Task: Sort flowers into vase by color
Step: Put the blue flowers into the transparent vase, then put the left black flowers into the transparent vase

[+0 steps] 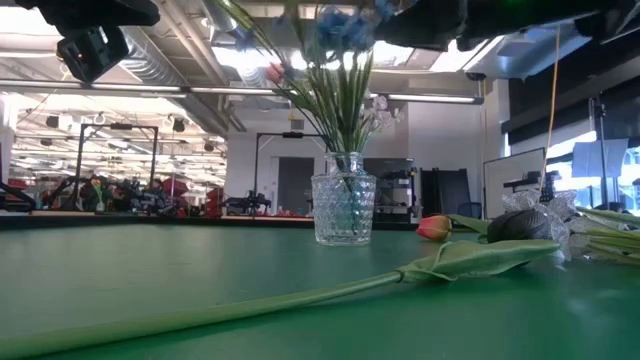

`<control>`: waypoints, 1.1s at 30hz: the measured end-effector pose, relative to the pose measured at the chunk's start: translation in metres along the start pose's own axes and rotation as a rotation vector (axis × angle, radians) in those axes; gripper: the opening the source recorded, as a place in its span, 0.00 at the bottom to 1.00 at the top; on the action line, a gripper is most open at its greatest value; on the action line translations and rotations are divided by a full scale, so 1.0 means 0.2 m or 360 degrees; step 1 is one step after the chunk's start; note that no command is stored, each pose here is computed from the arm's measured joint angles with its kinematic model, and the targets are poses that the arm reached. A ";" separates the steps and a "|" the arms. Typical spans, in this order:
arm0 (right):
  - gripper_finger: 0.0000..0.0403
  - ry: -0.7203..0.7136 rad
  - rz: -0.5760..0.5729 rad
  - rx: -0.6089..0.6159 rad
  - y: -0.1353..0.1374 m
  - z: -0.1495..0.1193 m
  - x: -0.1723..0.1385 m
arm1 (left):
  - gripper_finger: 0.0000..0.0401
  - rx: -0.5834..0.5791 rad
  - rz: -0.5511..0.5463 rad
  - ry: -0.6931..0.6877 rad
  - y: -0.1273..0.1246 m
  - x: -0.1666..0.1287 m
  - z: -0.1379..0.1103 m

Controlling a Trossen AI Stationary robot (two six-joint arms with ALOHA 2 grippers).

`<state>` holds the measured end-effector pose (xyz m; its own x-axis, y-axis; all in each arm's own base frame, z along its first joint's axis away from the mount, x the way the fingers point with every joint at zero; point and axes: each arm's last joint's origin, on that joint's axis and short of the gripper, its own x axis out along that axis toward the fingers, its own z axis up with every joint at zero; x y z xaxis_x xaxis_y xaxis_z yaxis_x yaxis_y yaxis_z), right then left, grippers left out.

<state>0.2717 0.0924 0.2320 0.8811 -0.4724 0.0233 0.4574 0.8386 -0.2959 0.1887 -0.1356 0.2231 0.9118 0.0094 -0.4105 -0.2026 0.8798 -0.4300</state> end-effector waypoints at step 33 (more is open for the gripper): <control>0.76 -0.0120 0.0303 0.0243 0.18 0.20 -0.60 | 0.00 0.0044 -0.0318 0.0739 -0.09 -0.02 -0.27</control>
<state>0.1869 0.1911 0.2564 0.9570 -0.2849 0.0540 0.2899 0.9446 -0.1541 0.1689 -0.1761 0.1896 0.6755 -0.3672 -0.6394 -0.0251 0.8552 -0.5177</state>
